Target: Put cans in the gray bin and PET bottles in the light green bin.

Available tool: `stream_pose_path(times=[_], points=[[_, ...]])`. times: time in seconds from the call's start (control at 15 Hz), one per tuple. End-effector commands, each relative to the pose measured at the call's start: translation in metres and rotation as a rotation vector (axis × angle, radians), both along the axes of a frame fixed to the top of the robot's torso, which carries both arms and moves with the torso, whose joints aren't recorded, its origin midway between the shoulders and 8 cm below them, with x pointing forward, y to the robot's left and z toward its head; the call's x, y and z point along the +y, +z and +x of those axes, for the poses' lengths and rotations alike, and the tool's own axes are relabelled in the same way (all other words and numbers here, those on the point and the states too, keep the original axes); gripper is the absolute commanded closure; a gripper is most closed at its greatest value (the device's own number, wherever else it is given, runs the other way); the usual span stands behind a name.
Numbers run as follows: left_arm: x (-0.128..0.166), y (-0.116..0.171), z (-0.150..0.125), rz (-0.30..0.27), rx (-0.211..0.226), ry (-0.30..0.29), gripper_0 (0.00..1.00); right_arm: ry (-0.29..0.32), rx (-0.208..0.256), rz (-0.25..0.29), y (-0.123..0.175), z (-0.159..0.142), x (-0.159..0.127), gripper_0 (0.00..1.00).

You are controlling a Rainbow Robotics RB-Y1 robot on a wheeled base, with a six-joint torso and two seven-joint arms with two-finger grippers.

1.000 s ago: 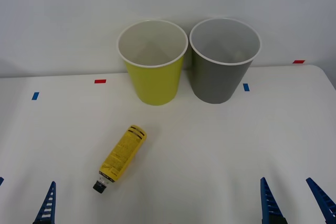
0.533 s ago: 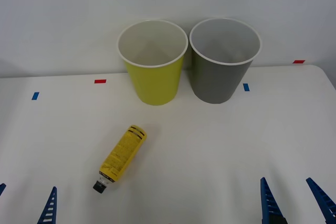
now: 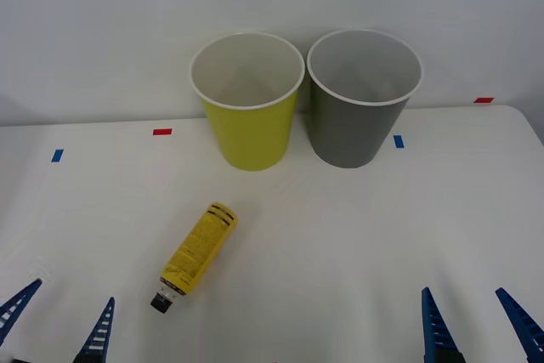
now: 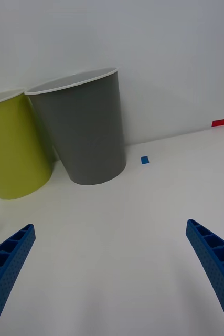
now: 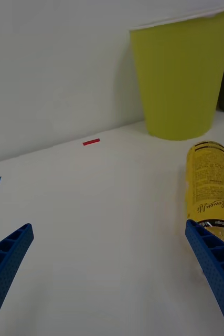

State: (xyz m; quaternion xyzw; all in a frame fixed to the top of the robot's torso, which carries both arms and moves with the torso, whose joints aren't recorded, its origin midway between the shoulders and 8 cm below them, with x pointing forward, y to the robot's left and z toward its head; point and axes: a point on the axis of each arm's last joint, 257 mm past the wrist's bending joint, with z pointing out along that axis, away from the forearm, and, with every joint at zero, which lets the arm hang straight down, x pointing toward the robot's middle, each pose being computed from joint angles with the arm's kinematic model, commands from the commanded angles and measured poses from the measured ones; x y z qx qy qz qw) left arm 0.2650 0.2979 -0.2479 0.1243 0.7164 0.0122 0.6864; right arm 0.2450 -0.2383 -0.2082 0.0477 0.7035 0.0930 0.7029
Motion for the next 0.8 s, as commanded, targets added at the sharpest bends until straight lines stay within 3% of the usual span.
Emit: stream_pose_path(times=[0.07,0.2,0.4,0.8], points=[[-0.012,-0.003,0.015,0.044,0.028,-0.084,0.00,0.000,0.000,0.000,0.000,0.000,0.000,0.00],[-0.019,-0.002,0.023,0.062,0.067,-0.108,0.00,0.000,0.000,0.000,0.000,0.000,0.000,0.00],[-0.035,0.010,0.035,0.054,0.158,-0.127,0.00,0.000,0.000,0.000,0.000,0.000,0.000,0.00],[-0.045,0.018,0.075,0.126,0.314,-0.111,0.00,0.000,0.000,0.000,0.000,0.000,0.000,0.00]])
